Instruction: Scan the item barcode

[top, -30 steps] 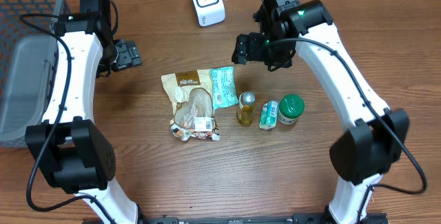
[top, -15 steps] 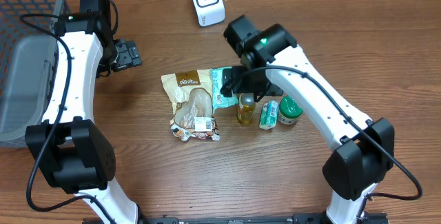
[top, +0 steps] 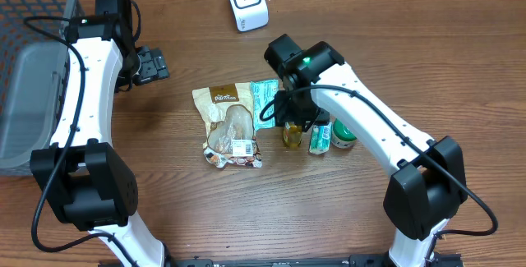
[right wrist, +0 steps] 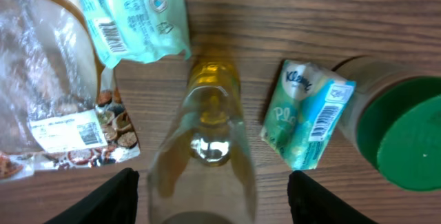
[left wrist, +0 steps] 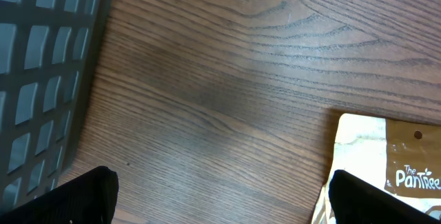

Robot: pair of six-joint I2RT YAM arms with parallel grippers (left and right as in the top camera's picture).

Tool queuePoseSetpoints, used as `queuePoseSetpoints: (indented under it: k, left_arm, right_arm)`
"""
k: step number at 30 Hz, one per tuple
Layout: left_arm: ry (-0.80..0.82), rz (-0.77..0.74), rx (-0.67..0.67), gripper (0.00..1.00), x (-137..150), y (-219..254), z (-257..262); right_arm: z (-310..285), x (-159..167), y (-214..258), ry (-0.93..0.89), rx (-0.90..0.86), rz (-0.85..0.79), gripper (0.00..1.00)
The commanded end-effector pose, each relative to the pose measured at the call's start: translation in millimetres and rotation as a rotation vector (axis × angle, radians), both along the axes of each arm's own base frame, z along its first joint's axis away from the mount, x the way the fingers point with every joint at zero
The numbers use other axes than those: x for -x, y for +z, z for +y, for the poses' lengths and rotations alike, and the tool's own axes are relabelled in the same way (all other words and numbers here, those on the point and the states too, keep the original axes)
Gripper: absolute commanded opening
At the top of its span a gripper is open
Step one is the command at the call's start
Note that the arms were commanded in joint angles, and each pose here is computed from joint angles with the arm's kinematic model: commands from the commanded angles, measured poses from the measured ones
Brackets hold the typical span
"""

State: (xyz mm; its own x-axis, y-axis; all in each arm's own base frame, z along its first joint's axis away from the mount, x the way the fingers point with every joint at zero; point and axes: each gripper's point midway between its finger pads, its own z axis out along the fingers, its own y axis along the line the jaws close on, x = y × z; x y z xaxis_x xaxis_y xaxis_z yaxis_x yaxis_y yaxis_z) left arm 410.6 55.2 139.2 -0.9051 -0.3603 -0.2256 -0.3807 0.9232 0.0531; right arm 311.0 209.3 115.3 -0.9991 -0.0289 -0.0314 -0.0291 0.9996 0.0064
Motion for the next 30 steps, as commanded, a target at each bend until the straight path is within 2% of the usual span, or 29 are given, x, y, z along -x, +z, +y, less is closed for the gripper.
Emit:
queuePoseSetpoints:
  k: [1, 6, 9, 15, 30]
  left_arm:
    - [-0.003, -0.031, -0.016, 0.99, -3, 11, 2]
    - [-0.003, -0.031, -0.016, 1.00, -3, 11, 2]
    - [-0.003, -0.031, -0.016, 1.00, -3, 11, 2]
    - [-0.003, -0.031, -0.016, 1.00, -3, 11, 2]
    - [-0.004, -0.031, -0.016, 0.99, -3, 11, 1]
  right_arm:
    - [6, 6, 4, 0.022, 0.003, -0.012, 0.66]
    - [5, 10, 4, 0.028, 0.015, -0.001, 0.65]
    - [5, 9, 4, 0.027, 0.012, -0.004, 0.57]
    - [5, 9, 4, 0.028, 0.012, -0.005, 0.49]
    - [3, -1, 5, 0.026, 0.034, -0.055, 0.59]
